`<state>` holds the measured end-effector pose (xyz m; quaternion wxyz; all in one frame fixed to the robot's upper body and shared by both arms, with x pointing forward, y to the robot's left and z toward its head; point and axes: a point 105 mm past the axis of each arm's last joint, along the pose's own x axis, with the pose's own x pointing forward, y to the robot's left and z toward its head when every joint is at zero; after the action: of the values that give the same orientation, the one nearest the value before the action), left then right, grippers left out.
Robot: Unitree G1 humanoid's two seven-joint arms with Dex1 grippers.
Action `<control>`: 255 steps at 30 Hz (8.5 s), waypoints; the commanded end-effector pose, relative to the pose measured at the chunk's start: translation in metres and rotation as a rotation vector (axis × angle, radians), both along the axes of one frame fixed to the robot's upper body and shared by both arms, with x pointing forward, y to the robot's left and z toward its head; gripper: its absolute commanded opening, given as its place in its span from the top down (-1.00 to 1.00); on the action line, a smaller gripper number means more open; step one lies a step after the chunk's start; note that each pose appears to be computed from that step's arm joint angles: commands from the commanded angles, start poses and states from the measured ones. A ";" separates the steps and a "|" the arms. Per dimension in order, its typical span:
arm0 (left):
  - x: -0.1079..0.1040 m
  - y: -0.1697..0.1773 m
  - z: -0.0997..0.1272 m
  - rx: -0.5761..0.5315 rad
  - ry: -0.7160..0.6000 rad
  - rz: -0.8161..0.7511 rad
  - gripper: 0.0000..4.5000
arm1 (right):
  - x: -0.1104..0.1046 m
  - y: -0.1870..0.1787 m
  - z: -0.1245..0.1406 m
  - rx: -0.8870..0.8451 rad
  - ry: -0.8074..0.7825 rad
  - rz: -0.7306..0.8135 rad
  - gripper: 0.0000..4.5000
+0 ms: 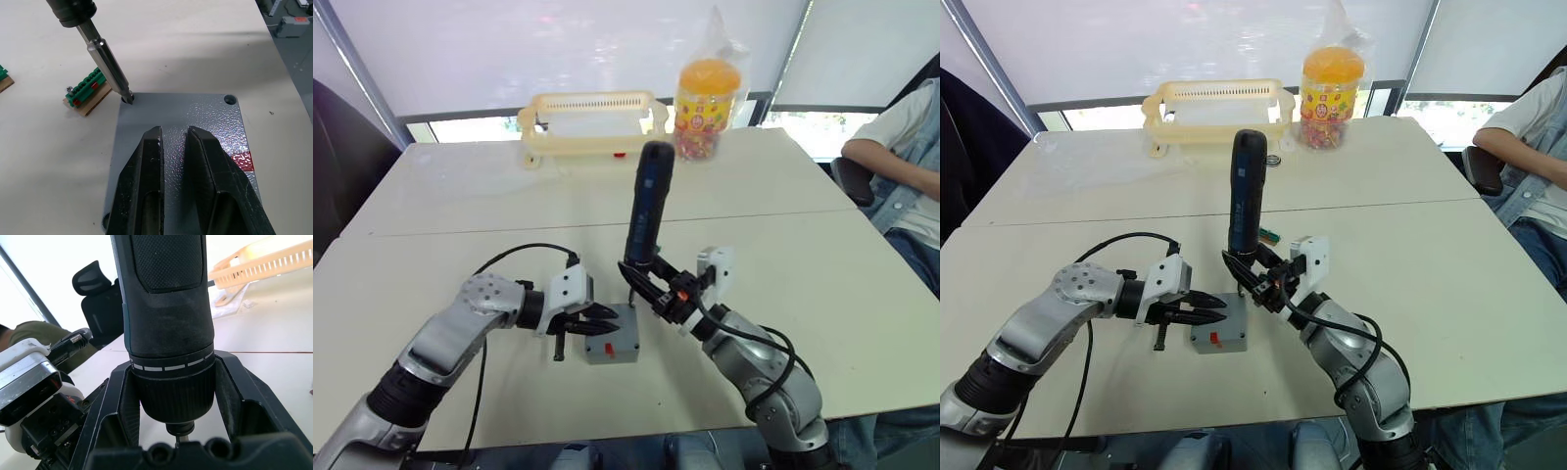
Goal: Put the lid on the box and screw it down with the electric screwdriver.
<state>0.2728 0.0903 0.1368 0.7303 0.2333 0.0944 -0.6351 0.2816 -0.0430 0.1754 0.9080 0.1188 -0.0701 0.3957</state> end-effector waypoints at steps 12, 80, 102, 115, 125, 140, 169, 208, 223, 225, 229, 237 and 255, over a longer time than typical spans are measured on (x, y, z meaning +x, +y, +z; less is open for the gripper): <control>-0.002 0.002 -0.016 0.037 0.057 0.017 0.64 | -0.008 -0.004 0.033 0.066 -0.110 -0.004 0.25; -0.007 0.002 -0.020 0.050 0.077 0.025 0.64 | 0.001 -0.003 -0.028 -0.163 -0.130 -0.068 0.25; -0.007 0.001 -0.019 0.050 0.078 0.032 0.64 | 0.003 -0.001 -0.055 -0.180 -0.057 -0.067 0.25; -0.006 0.003 -0.019 0.053 0.074 0.039 0.64 | 0.006 -0.003 -0.074 -0.208 0.015 -0.050 0.25; -0.005 0.005 -0.019 0.057 0.074 0.047 0.64 | 0.006 -0.002 -0.083 -0.187 0.084 -0.035 0.25; -0.003 0.007 -0.018 0.060 0.071 0.055 0.64 | 0.006 -0.001 -0.084 -0.188 0.088 -0.023 0.25; -0.005 0.008 -0.033 0.058 0.130 0.066 0.64 | 0.004 -0.008 -0.082 -0.247 0.032 -0.039 0.25; -0.001 0.002 0.027 -0.102 0.107 0.058 0.64 | -0.005 -0.098 0.078 -0.094 0.251 -0.015 0.25; -0.040 -0.008 0.054 -0.018 0.028 -0.082 0.64 | -0.025 -0.216 -0.022 -0.364 1.059 -0.310 0.25; -0.041 -0.010 0.046 -0.018 0.035 -0.068 0.64 | -0.018 -0.214 -0.031 -0.365 1.075 -0.332 0.25; -0.040 -0.010 0.041 -0.032 0.046 -0.040 0.64 | -0.010 -0.222 -0.041 -0.410 1.090 -0.398 0.25; -0.019 0.005 0.053 -0.135 0.063 0.087 0.66 | 0.001 -0.222 -0.040 -0.454 1.019 -0.437 -0.99; 0.044 0.070 0.016 -0.147 0.057 0.503 0.66 | -0.020 -0.081 -0.013 -0.539 0.295 0.075 -0.99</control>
<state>0.3202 0.1642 0.1448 0.8806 0.1194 0.1418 -0.4362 0.2590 -0.1258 0.1547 0.8838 -0.0468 0.2064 0.4172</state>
